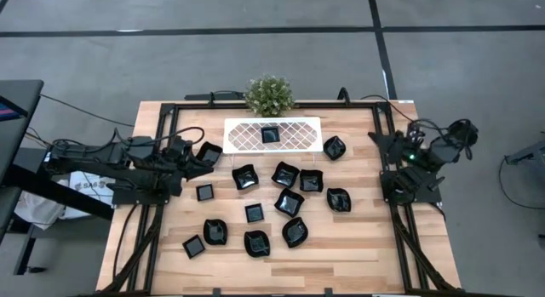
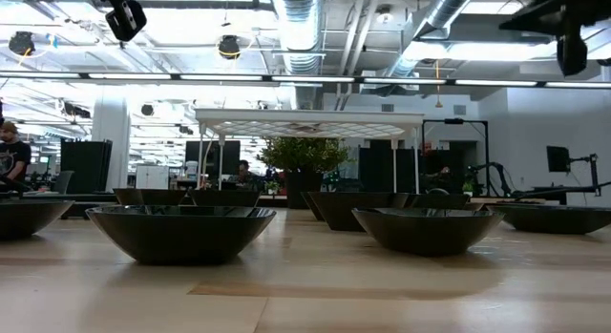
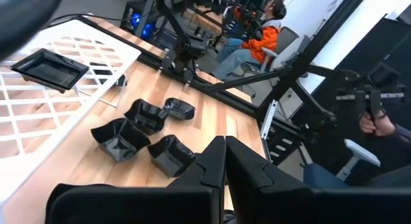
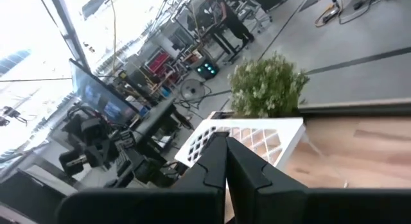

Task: Pick & Place Mini shaped plates
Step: Stack the top square plate on top of the stacked square plate on the shelf

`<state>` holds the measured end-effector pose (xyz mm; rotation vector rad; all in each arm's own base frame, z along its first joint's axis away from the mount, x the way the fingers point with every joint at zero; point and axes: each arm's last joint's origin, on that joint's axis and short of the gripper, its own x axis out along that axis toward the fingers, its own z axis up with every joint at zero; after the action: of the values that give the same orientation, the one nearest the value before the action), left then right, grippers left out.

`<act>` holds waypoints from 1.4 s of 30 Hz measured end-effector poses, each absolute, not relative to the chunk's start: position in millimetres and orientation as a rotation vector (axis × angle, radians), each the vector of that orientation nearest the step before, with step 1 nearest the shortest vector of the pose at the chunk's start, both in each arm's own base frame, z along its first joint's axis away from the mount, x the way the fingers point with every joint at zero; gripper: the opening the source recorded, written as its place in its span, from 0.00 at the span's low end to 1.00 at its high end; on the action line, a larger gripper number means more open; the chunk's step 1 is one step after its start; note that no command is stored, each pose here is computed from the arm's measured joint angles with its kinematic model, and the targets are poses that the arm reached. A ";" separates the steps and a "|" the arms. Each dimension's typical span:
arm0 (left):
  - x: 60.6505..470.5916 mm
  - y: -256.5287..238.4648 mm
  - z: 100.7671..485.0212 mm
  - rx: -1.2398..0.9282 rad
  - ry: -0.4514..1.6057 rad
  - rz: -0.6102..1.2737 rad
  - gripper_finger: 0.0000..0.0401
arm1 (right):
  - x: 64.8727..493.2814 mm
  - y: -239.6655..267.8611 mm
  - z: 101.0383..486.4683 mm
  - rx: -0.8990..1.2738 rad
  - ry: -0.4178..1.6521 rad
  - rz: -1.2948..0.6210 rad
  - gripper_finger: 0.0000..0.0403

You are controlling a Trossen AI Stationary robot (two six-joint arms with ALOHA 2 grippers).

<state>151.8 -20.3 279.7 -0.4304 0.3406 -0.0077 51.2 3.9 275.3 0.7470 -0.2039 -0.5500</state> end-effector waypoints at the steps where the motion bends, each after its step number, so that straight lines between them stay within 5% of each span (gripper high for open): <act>1: 151.7 -20.3 279.8 -0.430 0.340 -0.007 0.03 | 54.3 5.9 269.3 0.757 -0.210 -0.545 0.00; 13: 151.7 -20.3 279.7 -0.430 0.340 -0.006 0.03 | 84.4 18.2 226.9 0.670 -0.257 -0.295 0.00; 27: 151.7 -20.3 279.7 -0.430 0.340 -0.006 0.03 | 77.1 -1.0 234.9 0.482 -0.382 -0.243 0.00; 42: 150.3 -19.1 275.4 -0.584 0.376 0.068 0.03 | 84.9 -5.4 215.6 0.551 -0.399 -0.296 0.00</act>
<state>150.3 -19.1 275.4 -0.5845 0.3764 0.0679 84.9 -5.4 215.6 0.5507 -0.3994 -0.2956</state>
